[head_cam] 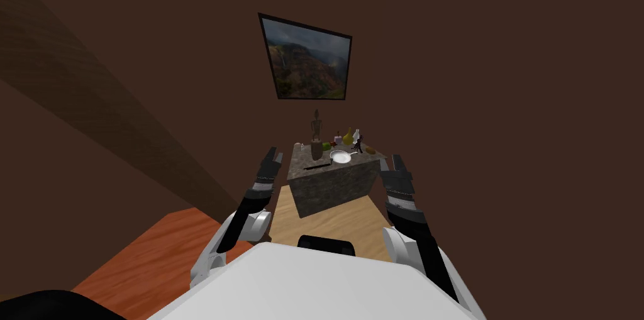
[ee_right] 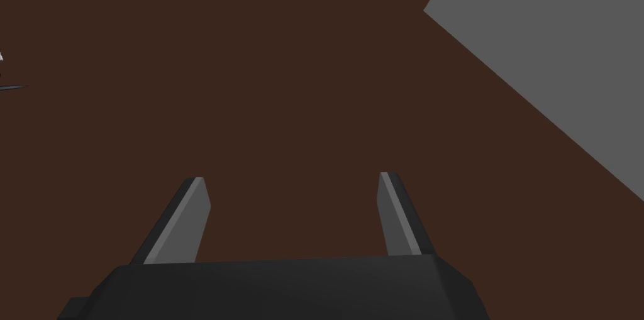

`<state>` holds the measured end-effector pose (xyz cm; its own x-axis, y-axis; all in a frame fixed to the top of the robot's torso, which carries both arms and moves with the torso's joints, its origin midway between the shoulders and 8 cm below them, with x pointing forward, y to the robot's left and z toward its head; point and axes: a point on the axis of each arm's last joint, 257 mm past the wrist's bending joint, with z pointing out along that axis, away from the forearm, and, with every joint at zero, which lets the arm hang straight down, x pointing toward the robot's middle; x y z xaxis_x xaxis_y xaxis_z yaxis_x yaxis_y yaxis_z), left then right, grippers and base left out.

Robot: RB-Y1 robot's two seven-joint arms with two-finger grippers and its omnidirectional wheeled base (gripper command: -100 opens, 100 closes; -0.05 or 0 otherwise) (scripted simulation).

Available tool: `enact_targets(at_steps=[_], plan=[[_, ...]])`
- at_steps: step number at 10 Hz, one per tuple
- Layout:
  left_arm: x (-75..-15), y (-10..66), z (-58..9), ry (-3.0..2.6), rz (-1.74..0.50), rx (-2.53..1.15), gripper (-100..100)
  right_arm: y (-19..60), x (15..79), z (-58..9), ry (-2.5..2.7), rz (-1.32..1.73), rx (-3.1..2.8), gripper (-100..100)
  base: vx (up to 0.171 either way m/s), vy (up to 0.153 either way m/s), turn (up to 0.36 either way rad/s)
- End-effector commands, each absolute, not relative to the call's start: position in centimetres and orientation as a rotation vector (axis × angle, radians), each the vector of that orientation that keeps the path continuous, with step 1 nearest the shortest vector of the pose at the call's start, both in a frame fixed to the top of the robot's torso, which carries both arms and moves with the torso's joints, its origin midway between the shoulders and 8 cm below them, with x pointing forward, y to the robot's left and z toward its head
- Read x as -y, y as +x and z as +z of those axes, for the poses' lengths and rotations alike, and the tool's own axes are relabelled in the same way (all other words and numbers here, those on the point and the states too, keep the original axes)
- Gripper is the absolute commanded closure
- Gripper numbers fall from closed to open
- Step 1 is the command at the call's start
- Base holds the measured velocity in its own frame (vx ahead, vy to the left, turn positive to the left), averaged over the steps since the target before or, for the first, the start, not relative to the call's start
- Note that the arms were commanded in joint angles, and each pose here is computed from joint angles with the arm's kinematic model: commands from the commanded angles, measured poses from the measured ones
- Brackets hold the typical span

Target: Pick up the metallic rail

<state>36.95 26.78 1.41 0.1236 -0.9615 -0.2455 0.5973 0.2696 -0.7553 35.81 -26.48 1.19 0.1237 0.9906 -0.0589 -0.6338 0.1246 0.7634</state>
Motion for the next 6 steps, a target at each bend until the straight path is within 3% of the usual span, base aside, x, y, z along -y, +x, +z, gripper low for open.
enact_targets(at_steps=[1, 6], plan=[[-27.3, 38.1, 0.6, -0.577, -1.212, -0.856, -100, 35.8, 26.5, 1.2, 0.668, 1.322, -0.669, 0, -0.013, -0.029, -0.056], [-29.1, 40.4, -1.0, -0.645, -1.182, -0.931, -100, 35.8, 26.5, 1.2, 0.668, 1.322, -0.669, 0, -0.008, -0.03, -0.043]])
